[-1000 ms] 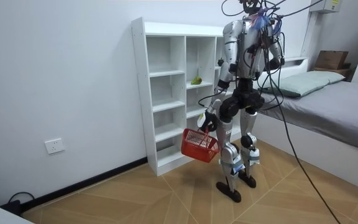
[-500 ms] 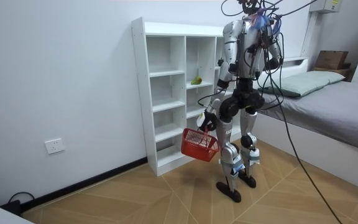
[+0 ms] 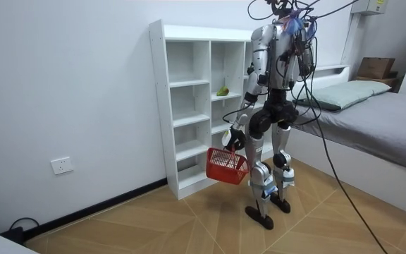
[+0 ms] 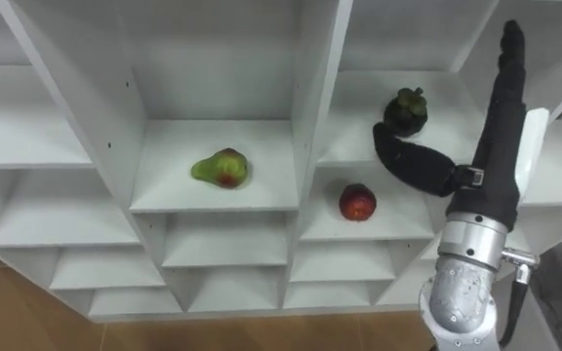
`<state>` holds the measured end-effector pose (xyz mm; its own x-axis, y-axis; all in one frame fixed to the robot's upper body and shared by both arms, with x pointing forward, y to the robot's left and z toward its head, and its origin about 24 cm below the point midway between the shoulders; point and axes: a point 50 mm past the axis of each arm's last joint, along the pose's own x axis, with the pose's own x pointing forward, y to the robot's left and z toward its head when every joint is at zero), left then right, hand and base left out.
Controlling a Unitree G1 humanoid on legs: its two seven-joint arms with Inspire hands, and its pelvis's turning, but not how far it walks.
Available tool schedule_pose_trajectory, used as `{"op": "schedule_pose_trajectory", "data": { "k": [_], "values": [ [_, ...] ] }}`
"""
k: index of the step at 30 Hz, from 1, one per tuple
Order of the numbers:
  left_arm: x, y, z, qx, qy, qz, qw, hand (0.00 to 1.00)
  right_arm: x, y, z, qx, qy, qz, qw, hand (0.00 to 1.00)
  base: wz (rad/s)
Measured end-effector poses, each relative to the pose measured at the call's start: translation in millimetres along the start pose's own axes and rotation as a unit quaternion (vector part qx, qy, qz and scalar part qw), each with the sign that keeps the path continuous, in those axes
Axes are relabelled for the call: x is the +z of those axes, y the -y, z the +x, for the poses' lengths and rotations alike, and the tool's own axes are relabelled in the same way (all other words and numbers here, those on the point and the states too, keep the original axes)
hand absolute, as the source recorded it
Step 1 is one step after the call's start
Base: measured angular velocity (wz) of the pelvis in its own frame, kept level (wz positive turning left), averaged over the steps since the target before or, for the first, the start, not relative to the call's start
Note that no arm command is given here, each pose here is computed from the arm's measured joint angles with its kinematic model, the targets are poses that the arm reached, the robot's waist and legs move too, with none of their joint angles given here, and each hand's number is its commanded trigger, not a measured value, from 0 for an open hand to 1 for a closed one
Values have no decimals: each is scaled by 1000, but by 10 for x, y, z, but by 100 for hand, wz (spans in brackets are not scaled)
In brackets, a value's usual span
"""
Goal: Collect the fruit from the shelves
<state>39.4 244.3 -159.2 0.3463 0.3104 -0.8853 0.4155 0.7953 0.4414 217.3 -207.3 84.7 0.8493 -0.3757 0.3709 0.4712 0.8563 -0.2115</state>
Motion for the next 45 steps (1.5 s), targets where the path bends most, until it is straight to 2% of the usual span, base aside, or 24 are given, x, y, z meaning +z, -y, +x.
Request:
{"op": "schedule_pose_trajectory", "data": {
  "k": [8, 18, 27, 45],
  "values": [
    [-10, 14, -1, -4, -8, 0, 1000, 100, 19, 68, 183, -13, -3, 32, 999, 0, 2],
    [-72, 3, -16, 2, -19, 3, 1000, 100, -111, 72, 337, -22, -26, 14, 999, 0, 0],
    [-47, -12, -19, -3, -20, -12, 1000, 100, -419, 103, 289, 9, -99, -19, 995, 0, 2],
    [-126, 31, -37, -24, -39, -32, 998, 100, -691, 153, 222, 23, -161, -28, 986, 0, 2]
  ]
}}
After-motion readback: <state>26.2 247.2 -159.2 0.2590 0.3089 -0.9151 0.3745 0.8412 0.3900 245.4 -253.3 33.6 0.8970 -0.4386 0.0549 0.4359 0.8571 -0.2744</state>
